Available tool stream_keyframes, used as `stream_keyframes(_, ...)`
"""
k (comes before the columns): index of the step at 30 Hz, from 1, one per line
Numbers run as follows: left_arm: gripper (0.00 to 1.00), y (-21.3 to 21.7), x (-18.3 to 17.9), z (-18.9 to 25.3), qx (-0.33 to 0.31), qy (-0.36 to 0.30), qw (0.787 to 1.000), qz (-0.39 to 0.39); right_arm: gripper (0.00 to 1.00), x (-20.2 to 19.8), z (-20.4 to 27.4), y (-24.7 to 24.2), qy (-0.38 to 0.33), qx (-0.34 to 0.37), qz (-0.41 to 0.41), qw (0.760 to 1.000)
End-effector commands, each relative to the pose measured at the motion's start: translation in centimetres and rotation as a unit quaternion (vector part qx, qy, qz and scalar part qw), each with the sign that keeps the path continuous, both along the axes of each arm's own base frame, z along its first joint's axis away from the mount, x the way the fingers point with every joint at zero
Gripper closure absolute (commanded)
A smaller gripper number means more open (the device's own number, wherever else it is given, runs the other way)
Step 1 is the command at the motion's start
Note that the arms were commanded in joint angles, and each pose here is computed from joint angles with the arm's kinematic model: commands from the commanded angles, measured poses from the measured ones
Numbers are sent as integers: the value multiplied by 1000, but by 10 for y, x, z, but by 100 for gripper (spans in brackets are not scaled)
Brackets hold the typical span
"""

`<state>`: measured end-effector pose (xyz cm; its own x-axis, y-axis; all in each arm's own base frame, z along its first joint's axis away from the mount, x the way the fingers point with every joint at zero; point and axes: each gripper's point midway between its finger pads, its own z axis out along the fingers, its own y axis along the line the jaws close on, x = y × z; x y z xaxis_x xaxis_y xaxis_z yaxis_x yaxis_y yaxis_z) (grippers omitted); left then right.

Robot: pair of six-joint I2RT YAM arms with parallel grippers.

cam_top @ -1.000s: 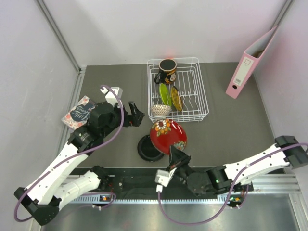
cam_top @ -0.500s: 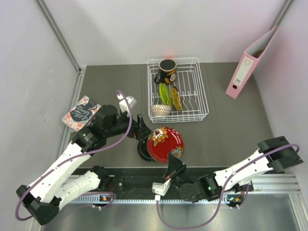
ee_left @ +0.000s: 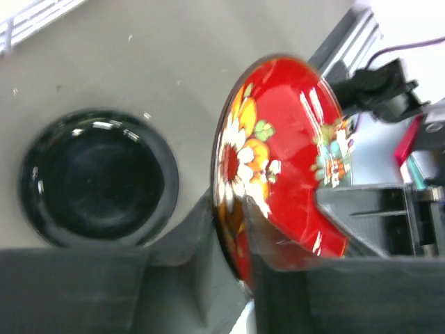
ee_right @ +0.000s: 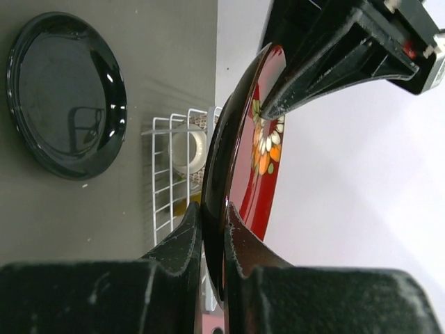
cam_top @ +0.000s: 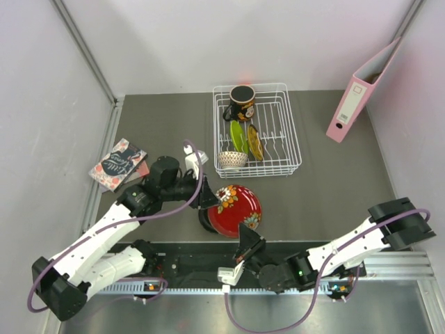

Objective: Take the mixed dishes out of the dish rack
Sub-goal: Place the plate at the center of the board.

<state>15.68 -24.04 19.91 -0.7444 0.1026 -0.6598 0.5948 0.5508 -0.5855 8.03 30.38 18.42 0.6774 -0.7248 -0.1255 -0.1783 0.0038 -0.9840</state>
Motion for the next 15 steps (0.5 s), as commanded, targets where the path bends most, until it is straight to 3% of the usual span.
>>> stream_keyframes(1,99,-5,3,6,-19,-28,999,-12,100,-1,26,6,9,60,-7,998)
stream_keyframes(4,100,-2,7,9,-17,-44,999,2,99,3,32,4,10,78,-23,997)
stream_keyframes(5,100,-1,9,11,-17,-49,999,7,89,5,34,3,11,84,-30,996)
stream_keyframes(6,100,2,12,14,-16,-58,998,18,58,6,36,2,13,91,-38,995)
stream_keyframes(9,100,8,22,22,-13,-75,996,52,16,13,48,-5,23,126,-73,989)
stream_keyframes(11,100,11,29,28,-17,-83,993,78,3,16,61,-13,40,167,-102,980)
stream_keyframes(15,100,13,40,37,-28,-90,989,111,0,26,103,-35,113,302,-176,930)
